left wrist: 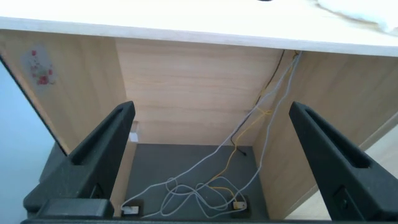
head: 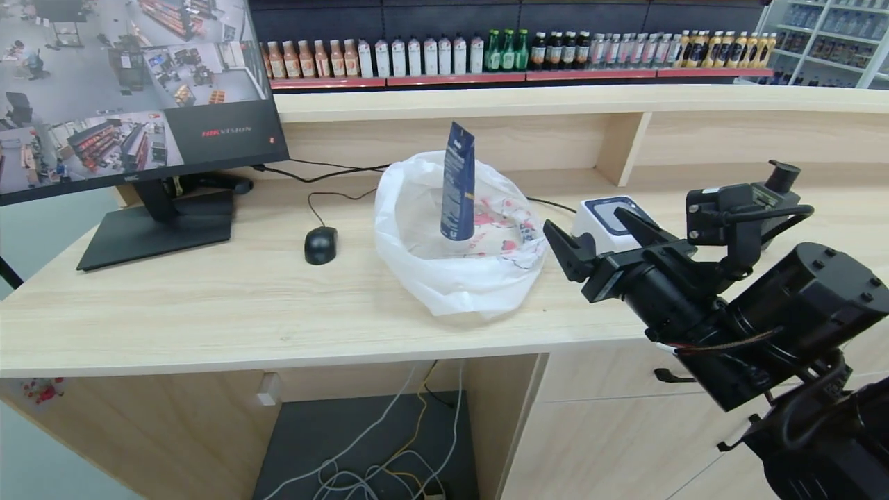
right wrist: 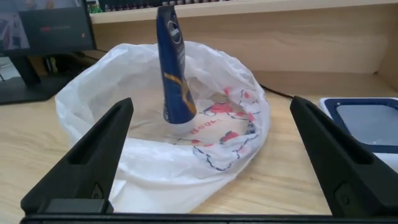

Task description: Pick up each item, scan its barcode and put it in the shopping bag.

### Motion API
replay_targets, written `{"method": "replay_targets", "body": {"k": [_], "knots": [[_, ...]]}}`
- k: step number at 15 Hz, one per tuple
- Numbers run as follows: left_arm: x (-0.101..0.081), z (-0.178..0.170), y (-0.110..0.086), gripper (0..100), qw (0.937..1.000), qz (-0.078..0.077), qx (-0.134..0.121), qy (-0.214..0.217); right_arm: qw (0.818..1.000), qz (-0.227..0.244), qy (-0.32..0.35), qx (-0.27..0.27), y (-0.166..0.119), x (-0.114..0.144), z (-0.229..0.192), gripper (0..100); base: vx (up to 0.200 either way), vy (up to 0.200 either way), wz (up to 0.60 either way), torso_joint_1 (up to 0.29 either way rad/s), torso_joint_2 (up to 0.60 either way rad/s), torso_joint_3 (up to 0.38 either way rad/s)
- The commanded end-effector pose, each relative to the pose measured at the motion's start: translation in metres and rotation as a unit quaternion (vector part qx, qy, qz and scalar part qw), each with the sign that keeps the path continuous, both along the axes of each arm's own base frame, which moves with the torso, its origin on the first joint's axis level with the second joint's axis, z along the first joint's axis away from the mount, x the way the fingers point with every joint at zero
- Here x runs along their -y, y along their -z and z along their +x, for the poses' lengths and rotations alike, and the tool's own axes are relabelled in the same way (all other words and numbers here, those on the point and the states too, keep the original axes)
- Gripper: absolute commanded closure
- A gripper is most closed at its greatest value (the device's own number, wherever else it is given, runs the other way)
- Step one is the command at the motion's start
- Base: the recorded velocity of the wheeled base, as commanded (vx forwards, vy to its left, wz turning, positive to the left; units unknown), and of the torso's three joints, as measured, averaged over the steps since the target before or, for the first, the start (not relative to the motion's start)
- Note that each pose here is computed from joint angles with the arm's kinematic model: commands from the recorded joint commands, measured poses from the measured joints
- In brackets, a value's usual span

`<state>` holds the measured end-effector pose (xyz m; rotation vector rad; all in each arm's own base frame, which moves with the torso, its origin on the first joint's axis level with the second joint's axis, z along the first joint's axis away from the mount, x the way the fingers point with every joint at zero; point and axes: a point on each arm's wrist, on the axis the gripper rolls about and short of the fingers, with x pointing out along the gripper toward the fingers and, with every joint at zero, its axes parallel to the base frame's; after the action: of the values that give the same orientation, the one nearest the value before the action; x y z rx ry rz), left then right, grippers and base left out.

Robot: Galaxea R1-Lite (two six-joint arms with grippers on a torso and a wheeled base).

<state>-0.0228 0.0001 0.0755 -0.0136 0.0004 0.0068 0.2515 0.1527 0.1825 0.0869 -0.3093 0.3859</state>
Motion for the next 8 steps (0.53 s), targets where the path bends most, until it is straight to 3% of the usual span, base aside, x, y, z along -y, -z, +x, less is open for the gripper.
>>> {"method": "replay_targets", "body": {"k": [1, 8], "knots": [[0.0000, 0.0000, 0.0000, 0, 1.0000, 0.000, 0.000, 0.000, 1.000, -0.001, 0.000, -0.002, 0.0017, -0.0007, 0.0009, 0, 0.000, -0.200, 0.00, -0.002, 0.01, -0.002], [0.0000, 0.0000, 0.0000, 0, 1.0000, 0.000, 0.000, 0.000, 1.000, 0.006, -0.003, -0.005, 0.0025, -0.0023, 0.0036, 0, 0.000, -0.200, 0.00, 0.002, 0.00, 0.000]]}}
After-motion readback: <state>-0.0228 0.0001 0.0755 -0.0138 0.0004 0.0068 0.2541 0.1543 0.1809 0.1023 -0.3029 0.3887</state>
